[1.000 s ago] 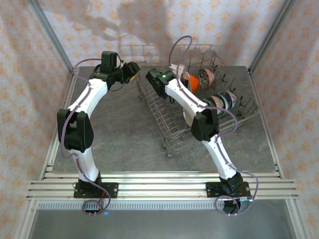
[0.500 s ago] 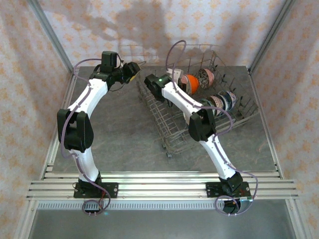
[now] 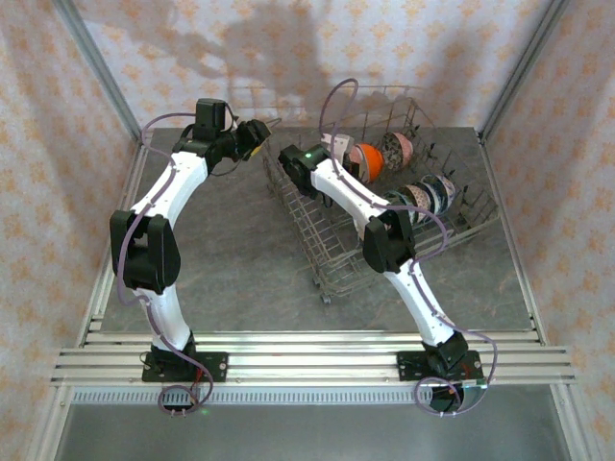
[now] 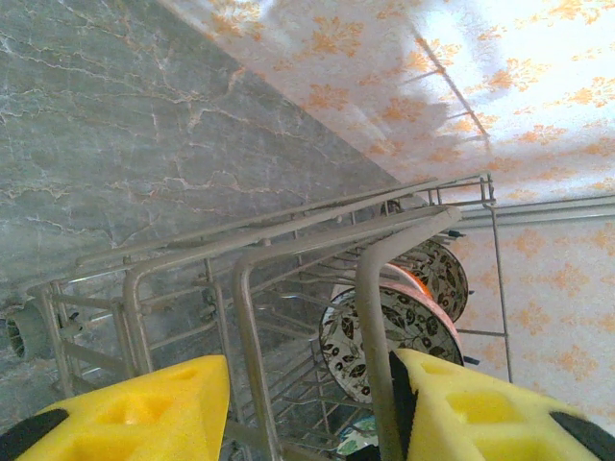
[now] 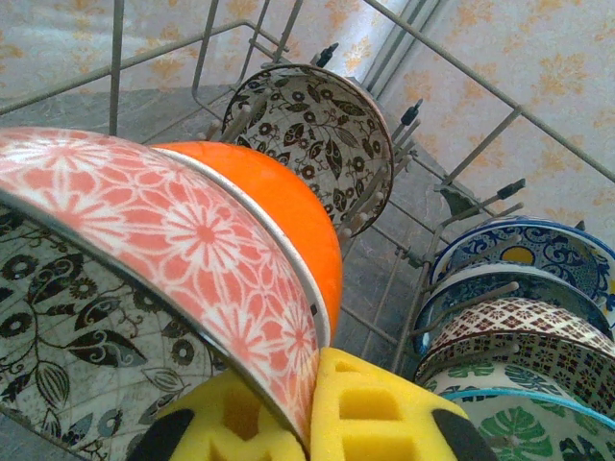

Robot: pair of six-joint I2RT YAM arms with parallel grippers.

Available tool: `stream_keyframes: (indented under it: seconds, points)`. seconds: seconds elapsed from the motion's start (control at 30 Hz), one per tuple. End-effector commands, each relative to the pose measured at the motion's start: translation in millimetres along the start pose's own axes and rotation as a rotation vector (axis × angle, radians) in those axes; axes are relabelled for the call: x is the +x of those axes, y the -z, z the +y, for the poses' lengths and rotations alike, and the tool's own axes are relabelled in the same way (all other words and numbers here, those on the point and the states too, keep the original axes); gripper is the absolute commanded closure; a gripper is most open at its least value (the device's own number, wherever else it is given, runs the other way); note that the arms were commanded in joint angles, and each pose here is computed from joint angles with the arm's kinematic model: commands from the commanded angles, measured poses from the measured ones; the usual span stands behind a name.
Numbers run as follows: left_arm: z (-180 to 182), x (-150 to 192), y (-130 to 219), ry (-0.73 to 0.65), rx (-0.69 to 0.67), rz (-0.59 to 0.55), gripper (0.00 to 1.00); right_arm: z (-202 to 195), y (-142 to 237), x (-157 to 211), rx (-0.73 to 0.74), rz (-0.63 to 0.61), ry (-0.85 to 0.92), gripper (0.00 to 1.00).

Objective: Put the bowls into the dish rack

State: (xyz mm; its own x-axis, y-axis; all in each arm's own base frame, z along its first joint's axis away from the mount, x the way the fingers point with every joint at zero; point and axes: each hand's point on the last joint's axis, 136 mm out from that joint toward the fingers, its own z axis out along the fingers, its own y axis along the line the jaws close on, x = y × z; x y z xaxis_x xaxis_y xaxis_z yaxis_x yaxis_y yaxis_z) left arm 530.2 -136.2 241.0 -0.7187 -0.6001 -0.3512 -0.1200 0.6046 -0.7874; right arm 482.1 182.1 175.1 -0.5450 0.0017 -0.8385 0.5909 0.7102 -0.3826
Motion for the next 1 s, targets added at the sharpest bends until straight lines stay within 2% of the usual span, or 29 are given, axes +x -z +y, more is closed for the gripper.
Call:
stream_keyframes:
  seconds: [0.0,0.07,0.2,0.23,0.33,0.4,0.53,0.8,0.97]
  points:
    - [11,26,-1,0.019,-0.055,0.082,0.53,-4,6,-9,0.006,-0.034,-0.03,0.91]
    - [11,26,-1,0.019,-0.056,0.081,0.53,-2,8,-9,-0.01,-0.02,-0.034,0.83]
    - [11,27,-1,0.023,-0.055,0.081,0.54,1,10,-10,-0.043,0.007,-0.037,0.8]
    - [11,27,-1,0.024,-0.056,0.081,0.54,2,11,-10,-0.05,0.012,-0.032,0.75]
    - [12,28,-1,0.024,-0.059,0.08,0.54,5,13,-11,-0.076,0.031,-0.025,0.72]
    - [12,28,-1,0.027,-0.059,0.081,0.55,4,16,-14,-0.091,0.037,-0.024,0.58]
    - [12,29,-1,0.029,-0.058,0.082,0.54,3,20,-23,-0.117,0.037,-0.026,0.44]
    - [9,28,0,0.023,-0.055,0.08,0.55,-13,32,-53,-0.133,-0.017,-0.027,0.29]
    - [9,28,4,0.014,-0.062,0.077,0.51,-20,39,-69,-0.153,-0.045,-0.016,0.26]
